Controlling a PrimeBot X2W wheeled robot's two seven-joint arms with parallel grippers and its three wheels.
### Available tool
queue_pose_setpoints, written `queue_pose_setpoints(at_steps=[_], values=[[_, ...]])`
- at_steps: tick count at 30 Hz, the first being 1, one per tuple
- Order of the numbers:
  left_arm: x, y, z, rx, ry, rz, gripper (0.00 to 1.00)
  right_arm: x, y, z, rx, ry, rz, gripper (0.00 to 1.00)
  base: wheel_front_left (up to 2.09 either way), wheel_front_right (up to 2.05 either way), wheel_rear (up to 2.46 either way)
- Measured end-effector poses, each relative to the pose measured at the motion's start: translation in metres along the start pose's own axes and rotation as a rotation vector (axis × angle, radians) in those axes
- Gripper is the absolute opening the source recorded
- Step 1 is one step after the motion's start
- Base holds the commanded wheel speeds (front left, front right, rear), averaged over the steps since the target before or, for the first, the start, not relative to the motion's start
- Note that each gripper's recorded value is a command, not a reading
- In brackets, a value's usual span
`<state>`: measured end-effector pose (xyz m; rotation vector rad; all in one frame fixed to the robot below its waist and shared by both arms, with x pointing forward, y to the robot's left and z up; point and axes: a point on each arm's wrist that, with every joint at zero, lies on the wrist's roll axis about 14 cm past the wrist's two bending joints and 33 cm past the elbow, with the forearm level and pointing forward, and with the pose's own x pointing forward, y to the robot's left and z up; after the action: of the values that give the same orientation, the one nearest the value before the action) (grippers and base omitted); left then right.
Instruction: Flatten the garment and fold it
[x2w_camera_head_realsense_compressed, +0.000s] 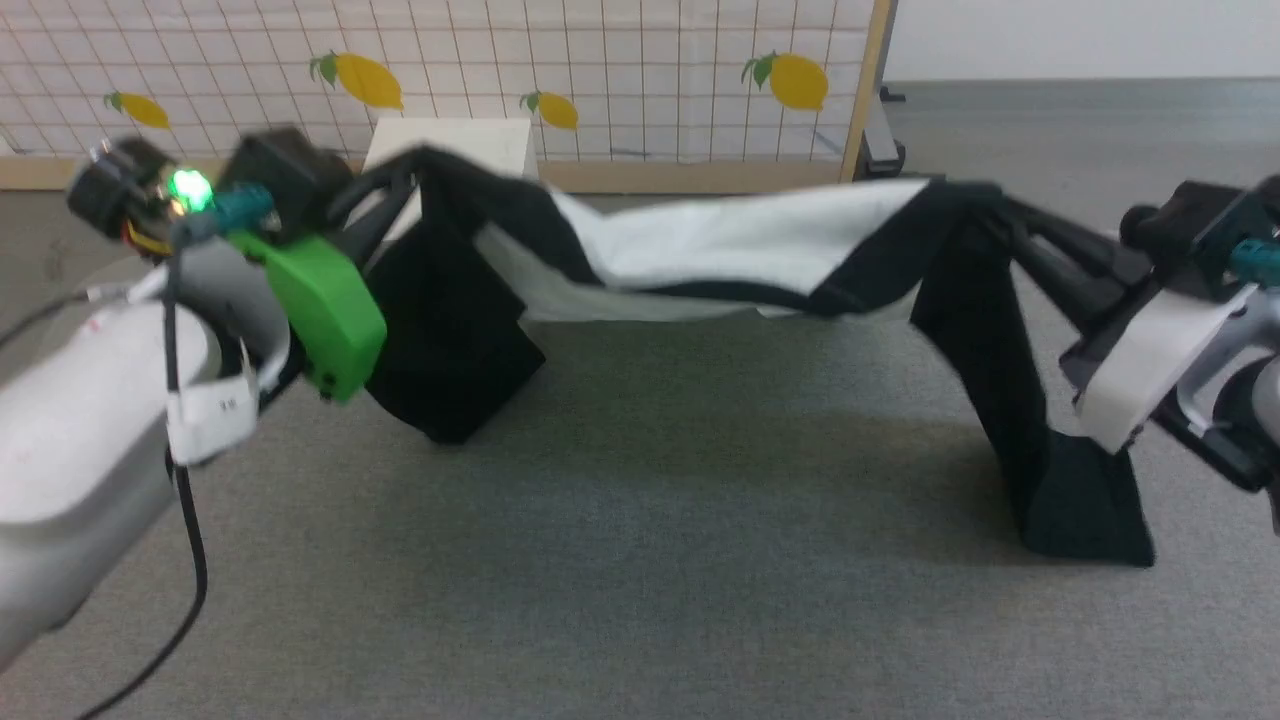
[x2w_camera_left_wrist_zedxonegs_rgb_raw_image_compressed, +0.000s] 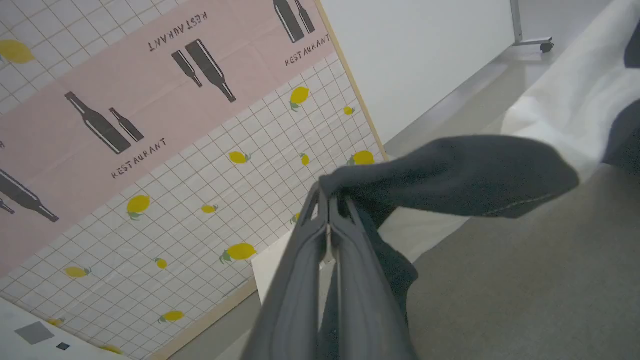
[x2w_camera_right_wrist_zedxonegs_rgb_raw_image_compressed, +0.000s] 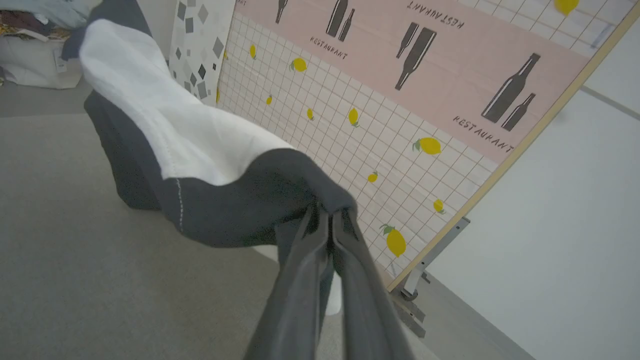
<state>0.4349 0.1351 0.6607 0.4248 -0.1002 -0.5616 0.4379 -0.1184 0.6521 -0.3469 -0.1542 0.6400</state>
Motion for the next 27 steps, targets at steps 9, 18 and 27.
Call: queue_pose_setpoints(at_steps=[9,18,27], values=[[0.016,0.036,0.086,0.123,-0.184,0.103,0.0,0.016,-0.04,0.071,-0.119,-0.147,-0.132,0.0,0.0,0.0,0.0],[0.052,0.082,0.112,0.189,-0.232,0.188,0.0,0.052,-0.078,0.101,-0.221,-0.168,-0.197,0.0,0.0,0.0,0.0],[0.102,0.132,0.117,0.244,-0.251,0.266,0.0,0.106,-0.12,0.111,-0.381,-0.161,-0.246,0.0,0.0,0.0,0.0]])
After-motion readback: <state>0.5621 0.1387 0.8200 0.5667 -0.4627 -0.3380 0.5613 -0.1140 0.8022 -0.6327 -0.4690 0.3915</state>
